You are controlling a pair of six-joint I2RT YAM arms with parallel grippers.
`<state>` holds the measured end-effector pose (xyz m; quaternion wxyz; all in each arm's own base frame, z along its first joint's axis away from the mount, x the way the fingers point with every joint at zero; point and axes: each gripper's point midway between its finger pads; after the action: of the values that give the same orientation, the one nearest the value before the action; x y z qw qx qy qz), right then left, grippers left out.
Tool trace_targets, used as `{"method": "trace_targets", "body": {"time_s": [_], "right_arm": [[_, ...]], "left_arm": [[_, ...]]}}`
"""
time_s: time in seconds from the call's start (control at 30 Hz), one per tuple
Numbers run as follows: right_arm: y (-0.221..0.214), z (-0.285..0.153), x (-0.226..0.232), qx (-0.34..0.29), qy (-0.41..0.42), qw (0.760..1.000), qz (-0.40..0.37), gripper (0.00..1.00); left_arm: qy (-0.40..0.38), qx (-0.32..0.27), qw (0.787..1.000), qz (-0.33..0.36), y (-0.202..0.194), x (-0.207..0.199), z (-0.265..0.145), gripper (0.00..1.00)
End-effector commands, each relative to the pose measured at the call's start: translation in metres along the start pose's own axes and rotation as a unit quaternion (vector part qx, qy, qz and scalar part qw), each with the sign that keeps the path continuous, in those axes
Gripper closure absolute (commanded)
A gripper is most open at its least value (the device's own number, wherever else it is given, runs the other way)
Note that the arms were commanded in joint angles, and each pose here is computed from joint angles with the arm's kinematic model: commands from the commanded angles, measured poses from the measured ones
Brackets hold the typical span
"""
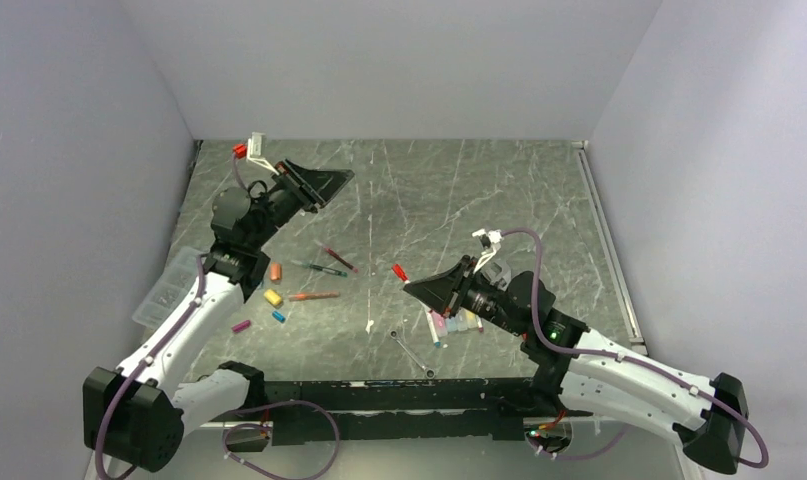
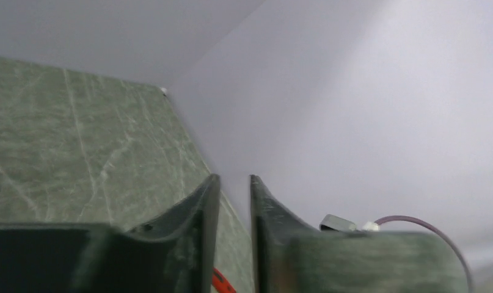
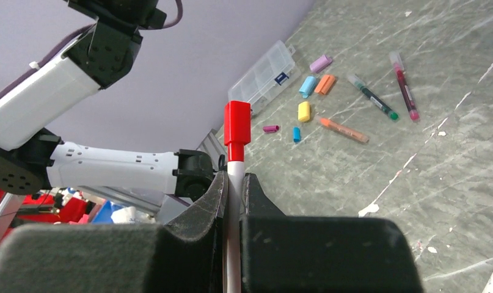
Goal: Open the pen caps
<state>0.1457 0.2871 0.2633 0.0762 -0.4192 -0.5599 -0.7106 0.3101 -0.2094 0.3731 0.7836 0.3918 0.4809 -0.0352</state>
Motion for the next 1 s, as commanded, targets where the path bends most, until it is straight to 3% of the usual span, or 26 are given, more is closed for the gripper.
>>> {"method": "trace_targets", "body": {"time_s": [0.0,0.03,0.1,0.2,0.5,0.73,0.97], "right_arm": [[0.024,-0.003,0.011,-0.052,0.017,0.998,-0.018,1.00],[0.030,-0.003,0.011,-0.067,0.015,0.997,-0.022,1.00],[0.037,0.001,0.013,-0.084,0.018,0.996,-0.029,1.00],[0.039,0.013,0.018,-0.080,0.027,0.996,-0.032,1.00],[0.042,0.029,0.025,-0.091,0.047,0.995,-0.003,1.00],[0.044,0.028,0.020,-0.105,0.042,0.994,0.010,1.00],[0.043,0.030,0.021,-0.104,0.043,0.994,0.010,1.00]], "left_arm": [[-0.060,0.082,0.995,0.000,-0.026,-0.023,-0.001,0.54],[-0.077,0.090,0.993,-0.009,-0.036,-0.025,-0.006,0.44],[-0.096,0.109,0.989,-0.020,-0.063,-0.027,-0.017,0.06],[-0.106,0.142,0.984,-0.010,-0.092,-0.033,-0.030,0.00],[-0.153,0.180,0.972,-0.009,-0.119,-0.056,-0.050,0.03],[-0.154,0.222,0.962,-0.034,-0.144,-0.050,-0.050,0.32],[-0.165,0.231,0.958,-0.041,-0.154,-0.055,-0.048,0.53]]}}
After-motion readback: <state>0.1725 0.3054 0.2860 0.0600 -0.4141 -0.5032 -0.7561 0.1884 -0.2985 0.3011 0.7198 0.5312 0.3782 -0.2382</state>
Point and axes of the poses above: each gripper's point midway between its finger pads, its own z axis out along the fingers, its own x axis along the line the jaws close on, y = z × x, and after that the axes turned 2 degrees about -z, right-handed
